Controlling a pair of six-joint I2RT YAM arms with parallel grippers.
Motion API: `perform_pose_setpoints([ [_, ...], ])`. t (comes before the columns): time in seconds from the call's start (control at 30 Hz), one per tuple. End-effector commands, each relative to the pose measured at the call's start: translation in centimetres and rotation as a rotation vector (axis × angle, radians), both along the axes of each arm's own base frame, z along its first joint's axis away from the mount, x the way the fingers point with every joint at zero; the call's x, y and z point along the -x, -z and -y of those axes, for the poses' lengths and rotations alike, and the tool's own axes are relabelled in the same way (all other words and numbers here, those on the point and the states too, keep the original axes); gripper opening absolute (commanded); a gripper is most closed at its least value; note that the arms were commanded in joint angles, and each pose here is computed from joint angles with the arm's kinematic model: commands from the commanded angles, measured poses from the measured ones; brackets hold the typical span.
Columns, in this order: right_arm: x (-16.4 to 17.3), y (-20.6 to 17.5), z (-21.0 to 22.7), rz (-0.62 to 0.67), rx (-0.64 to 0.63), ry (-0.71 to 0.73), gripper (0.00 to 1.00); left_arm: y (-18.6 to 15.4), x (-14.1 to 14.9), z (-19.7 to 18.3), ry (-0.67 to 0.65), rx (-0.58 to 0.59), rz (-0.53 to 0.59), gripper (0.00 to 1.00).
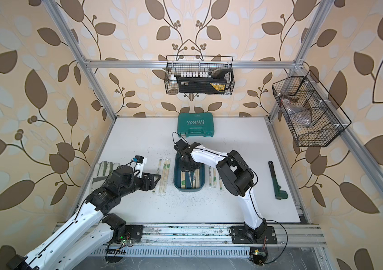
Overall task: Take the paired disposable chopsticks out of the storage box
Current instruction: Pick up the paired disposable chopsticks from the storage box.
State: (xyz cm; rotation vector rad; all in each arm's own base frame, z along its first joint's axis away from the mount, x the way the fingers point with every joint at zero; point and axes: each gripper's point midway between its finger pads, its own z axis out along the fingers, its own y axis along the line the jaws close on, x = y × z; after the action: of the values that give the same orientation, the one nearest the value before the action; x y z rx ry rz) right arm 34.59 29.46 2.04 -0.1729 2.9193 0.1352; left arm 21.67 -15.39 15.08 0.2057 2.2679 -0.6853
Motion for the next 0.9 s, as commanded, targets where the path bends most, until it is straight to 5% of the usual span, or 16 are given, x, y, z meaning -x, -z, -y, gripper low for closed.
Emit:
perform_pose_setpoints([
  [0.0, -0.8, -1.6, 0.0, 0.023, -0.030, 0.040, 0.12, -2.0, -0.4, 0.5, 0.014, 0.016, 0.046, 0.76],
  [0.4, -0.8, -5.3, 0.2, 0.067, -0.074, 0.055, 0.11, -2.2, -0.5, 0.4, 0.005, 0.017, 0.041, 0.76],
  [0.87, -0.5, -15.7, 4.8, 0.224, -0.112, 0.043, 0.12, -6.9, -1.5, 3.5, 0.061, 0.039, 0.154, 0.80],
])
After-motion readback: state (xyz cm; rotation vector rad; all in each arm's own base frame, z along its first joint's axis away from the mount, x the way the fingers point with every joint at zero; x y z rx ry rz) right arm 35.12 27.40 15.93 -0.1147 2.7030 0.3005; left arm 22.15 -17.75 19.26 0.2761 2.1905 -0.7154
